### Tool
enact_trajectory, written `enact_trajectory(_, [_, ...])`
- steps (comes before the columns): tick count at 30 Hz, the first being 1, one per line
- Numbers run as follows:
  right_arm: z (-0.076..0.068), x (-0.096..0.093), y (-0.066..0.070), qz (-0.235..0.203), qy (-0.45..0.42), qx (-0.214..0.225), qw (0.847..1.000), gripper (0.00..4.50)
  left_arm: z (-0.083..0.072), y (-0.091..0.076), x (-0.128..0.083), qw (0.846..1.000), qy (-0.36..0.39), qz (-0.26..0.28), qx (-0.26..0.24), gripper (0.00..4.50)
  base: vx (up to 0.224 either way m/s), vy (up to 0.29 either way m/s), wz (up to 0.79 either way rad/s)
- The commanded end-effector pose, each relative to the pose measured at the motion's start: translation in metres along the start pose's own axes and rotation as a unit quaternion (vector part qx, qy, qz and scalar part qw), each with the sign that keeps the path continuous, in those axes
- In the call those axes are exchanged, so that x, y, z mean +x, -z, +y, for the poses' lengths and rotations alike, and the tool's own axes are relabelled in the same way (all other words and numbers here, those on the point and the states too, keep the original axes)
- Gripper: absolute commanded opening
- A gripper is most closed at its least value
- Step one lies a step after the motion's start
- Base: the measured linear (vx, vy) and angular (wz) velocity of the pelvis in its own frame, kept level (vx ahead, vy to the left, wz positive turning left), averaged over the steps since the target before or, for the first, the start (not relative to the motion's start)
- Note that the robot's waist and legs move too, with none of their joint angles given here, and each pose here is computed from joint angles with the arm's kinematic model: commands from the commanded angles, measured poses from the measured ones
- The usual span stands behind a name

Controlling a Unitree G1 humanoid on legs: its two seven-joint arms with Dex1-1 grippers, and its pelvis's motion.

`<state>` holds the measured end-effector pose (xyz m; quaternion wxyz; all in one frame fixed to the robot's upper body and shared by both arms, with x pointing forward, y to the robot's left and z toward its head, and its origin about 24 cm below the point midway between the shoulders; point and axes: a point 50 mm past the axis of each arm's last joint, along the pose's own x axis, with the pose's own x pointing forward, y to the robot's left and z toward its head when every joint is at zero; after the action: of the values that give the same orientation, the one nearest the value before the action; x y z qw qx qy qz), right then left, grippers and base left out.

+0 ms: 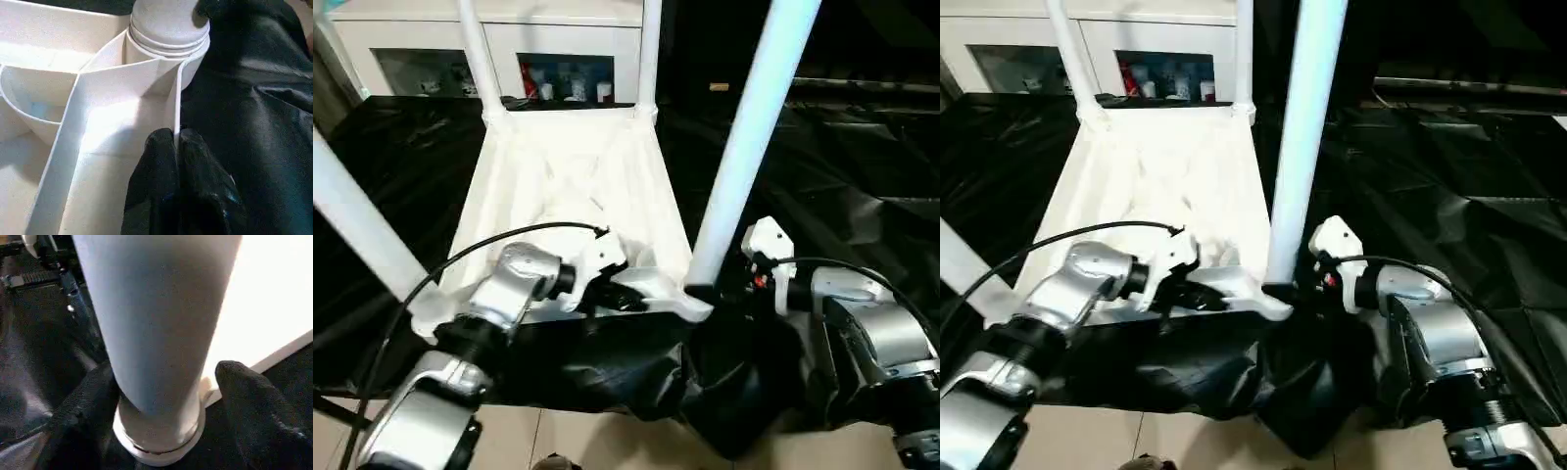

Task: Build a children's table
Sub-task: Rotate leg to tighten

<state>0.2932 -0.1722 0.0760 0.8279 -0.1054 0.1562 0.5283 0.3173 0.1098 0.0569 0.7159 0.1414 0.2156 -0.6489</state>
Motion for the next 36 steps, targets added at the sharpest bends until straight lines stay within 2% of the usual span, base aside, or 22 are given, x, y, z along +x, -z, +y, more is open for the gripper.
enact_trajectory(1, [-0.002,-0.001,-0.004,-0.004,-0.004,-0.008,1.0,2.91,-0.004,-0.011,0.003,0.999,0.03,-0.036,0.008,0.0,0.0,0.0,0.0])
enact_trajectory(3, [-0.002,0.001,-0.004,-0.003,-0.009,-0.008,1.0,2.82,-0.005,-0.011,0.002,0.999,0.03,-0.036,0.007,0.0,0.0,0.0,0.0])
enact_trajectory(4, [-0.002,0.001,-0.004,-0.002,-0.012,-0.009,1.0,2.63,-0.005,-0.011,0.001,0.999,0.029,-0.036,0.006,0.0,0.0,0.0,0.0])
enact_trajectory(7, [-0.001,0.002,-0.004,-0.003,-0.017,-0.008,1.0,2.53,-0.005,-0.011,0.0,0.999,0.029,-0.036,0.005,0.0,0.0,0.0,0.0])
enact_trajectory(10, [0.0,0.002,-0.003,-0.003,-0.019,-0.007,1.0,2.13,-0.005,-0.011,0.0,0.999,0.028,-0.035,0.005,0.0,0.0,0.0,0.0])
enact_trajectory(15, [0.002,0.003,-0.001,-0.004,-0.019,-0.001,1.0,2.0,-0.004,-0.011,0.0,0.999,0.019,-0.035,0.004,0.0,0.0,0.0,0.0])
enact_trajectory(18, [-0.005,0.01,0.008,-0.007,0.053,0.028,0.998,1.98,0.01,-0.011,0.005,0.997,-0.07,-0.025,-0.009,0.0,0.0,0.0,0.0])
enact_trajectory(20, [-0.01,0.015,0.011,-0.008,0.097,0.049,0.994,1.97,0.017,-0.011,0.007,0.993,-0.112,-0.021,-0.017,0.0,0.0,0.0,0.0])
enact_trajectory(21, [-0.015,0.025,0.018,-0.007,0.168,0.085,0.982,1.96,0.027,-0.014,0.012,0.982,-0.183,-0.021,-0.036,0.0,0.0,0.0,0.0])
enact_trajectory(22, [-0.015,0.025,0.018,-0.007,0.168,0.085,0.982,1.96,0.027,-0.014,0.012,0.982,-0.183,-0.021,-0.036,0.0,0.0,0.0,0.0])
enact_trajectory(24, [-0.022,0.041,0.023,-0.013,0.293,0.133,0.947,1.96,0.037,-0.021,0.023,0.962,-0.263,-0.025,-0.071,0.0,0.0,0.0,0.0])
enact_trajectory(29, [-0.02,0.061,0.022,-0.019,0.36,0.169,0.917,1.95,0.041,-0.031,0.037,0.947,-0.313,-0.027,-0.071,0.0,0.0,0.0,0.0])
enact_trajectory(30, [-0.016,0.072,0.017,-0.021,0.371,0.17,0.913,1.95,0.04,-0.036,0.045,0.945,-0.32,-0.024,-0.062,0.0,0.0,0.0,0.0])
enact_trajectory(31, [-0.012,0.08,0.013,-0.022,0.371,0.163,0.914,1.95,0.039,-0.039,0.05,0.946,-0.32,-0.024,-0.05,0.0,0.0,0.0,0.0])
enact_trajectory(33, [-0.004,0.095,0.005,-0.031,0.342,0.155,0.926,1.95,0.037,-0.044,0.058,0.95,-0.309,-0.021,-0.032,0.0,0.0,0.0,0.0])
enact_trajectory(36, [-0.003,0.095,-0.001,-0.055,0.329,0.153,0.93,1.95,0.034,-0.044,0.06,0.957,-0.286,-0.022,-0.031,0.0,0.0,0.0,0.0])
